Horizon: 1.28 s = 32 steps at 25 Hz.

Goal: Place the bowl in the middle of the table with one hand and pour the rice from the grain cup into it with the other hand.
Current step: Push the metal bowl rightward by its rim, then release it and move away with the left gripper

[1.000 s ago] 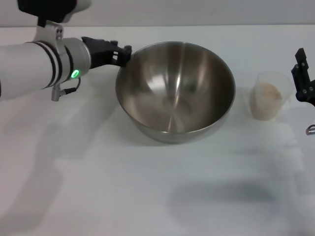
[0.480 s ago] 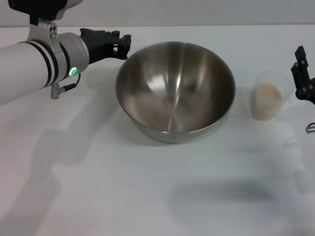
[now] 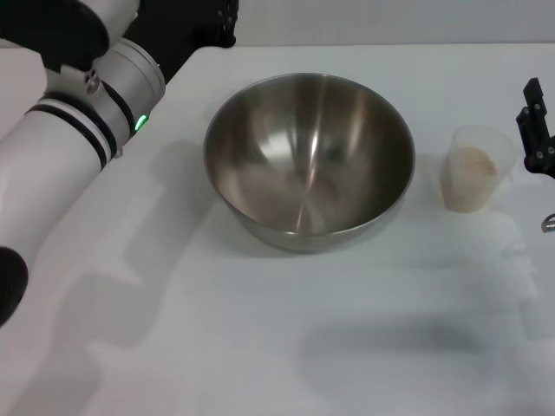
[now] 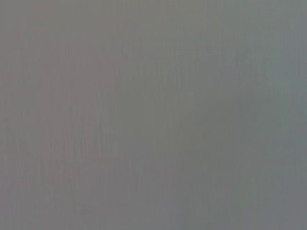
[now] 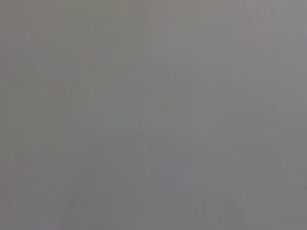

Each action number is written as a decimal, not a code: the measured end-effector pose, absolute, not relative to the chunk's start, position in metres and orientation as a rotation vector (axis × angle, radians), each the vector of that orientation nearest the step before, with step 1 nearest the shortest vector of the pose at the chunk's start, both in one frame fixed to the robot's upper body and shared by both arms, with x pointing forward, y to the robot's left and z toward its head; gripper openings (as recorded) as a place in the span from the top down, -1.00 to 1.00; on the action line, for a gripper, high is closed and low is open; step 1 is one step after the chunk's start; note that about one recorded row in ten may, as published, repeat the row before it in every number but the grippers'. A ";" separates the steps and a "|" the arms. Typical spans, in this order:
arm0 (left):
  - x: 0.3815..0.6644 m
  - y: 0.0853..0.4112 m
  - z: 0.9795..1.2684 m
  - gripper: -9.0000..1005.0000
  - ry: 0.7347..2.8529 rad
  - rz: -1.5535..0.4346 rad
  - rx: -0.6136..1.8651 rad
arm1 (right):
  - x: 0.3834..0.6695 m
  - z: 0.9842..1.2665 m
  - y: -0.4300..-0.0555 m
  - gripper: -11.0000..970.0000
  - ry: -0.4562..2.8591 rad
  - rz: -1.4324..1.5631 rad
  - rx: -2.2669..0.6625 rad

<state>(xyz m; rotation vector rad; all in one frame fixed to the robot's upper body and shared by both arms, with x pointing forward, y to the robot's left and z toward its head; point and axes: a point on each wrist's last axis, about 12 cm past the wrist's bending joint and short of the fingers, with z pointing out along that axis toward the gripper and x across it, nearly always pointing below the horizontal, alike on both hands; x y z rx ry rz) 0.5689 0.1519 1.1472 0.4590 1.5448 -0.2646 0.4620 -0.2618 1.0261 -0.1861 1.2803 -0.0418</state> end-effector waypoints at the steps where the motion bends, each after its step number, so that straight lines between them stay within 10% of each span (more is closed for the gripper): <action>1: 0.568 0.152 1.148 0.51 1.526 -0.266 0.449 | 0.462 1.026 -0.262 -0.12 1.280 -0.043 -0.185; 21: 0.580 0.188 1.121 0.40 1.632 -0.231 0.314 | 0.466 1.024 -0.255 -0.11 1.322 0.022 -0.141; 32: 0.588 0.216 1.117 -0.55 1.685 -0.182 0.223 | 0.465 1.023 -0.247 -0.11 1.333 0.061 -0.116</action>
